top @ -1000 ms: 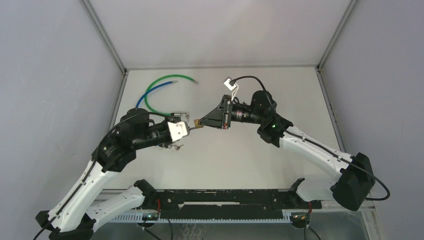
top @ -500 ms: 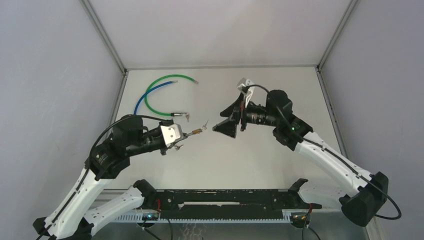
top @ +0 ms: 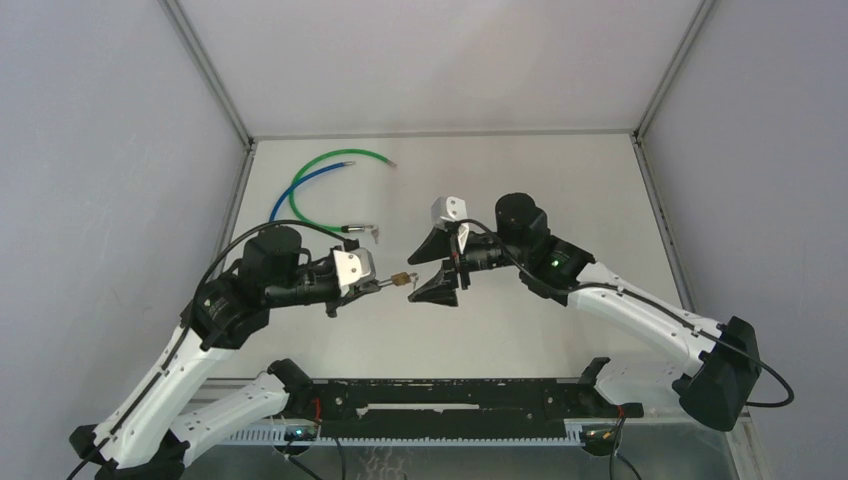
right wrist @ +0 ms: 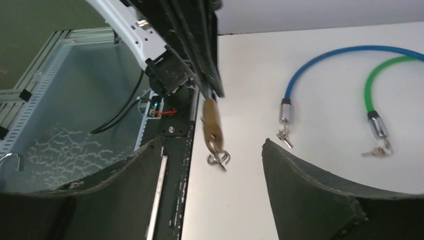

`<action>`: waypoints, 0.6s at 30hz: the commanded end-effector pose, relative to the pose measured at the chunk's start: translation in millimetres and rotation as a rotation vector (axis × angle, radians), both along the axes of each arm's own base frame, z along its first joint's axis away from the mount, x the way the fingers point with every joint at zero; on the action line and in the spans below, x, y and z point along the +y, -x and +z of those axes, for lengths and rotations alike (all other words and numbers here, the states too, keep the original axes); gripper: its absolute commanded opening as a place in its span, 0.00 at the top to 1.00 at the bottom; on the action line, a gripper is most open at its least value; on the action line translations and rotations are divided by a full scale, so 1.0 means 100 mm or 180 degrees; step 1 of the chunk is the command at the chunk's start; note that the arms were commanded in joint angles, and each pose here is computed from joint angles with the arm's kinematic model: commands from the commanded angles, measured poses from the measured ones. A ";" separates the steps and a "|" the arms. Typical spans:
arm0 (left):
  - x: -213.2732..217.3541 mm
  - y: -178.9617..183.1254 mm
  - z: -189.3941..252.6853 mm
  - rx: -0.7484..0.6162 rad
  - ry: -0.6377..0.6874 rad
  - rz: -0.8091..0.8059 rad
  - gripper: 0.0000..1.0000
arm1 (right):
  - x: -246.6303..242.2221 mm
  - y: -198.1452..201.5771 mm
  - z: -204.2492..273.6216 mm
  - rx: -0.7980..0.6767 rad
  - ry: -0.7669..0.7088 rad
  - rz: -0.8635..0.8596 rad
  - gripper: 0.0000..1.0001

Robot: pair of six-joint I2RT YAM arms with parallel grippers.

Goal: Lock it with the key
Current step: Lock the lock.

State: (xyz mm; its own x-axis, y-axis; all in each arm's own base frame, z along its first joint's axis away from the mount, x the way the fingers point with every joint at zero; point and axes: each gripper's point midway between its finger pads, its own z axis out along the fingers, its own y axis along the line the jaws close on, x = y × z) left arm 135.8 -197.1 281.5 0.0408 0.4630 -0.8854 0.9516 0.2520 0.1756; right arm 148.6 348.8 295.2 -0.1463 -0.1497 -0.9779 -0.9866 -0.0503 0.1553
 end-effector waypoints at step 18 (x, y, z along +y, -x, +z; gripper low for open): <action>-0.03 0.00 0.04 -0.0131 -0.0030 -0.0093 1.00 | 0.27 0.07 0.11 -0.0260 -0.0087 0.0174 0.46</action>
State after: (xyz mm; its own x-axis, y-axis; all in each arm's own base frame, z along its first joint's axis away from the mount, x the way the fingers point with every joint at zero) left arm 134.1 -198.0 275.3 0.0420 0.4862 -0.8728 0.9571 0.2310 0.1748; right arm 141.1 372.6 271.8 -0.1333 -0.2032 -0.9700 -0.9826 -0.1006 0.1561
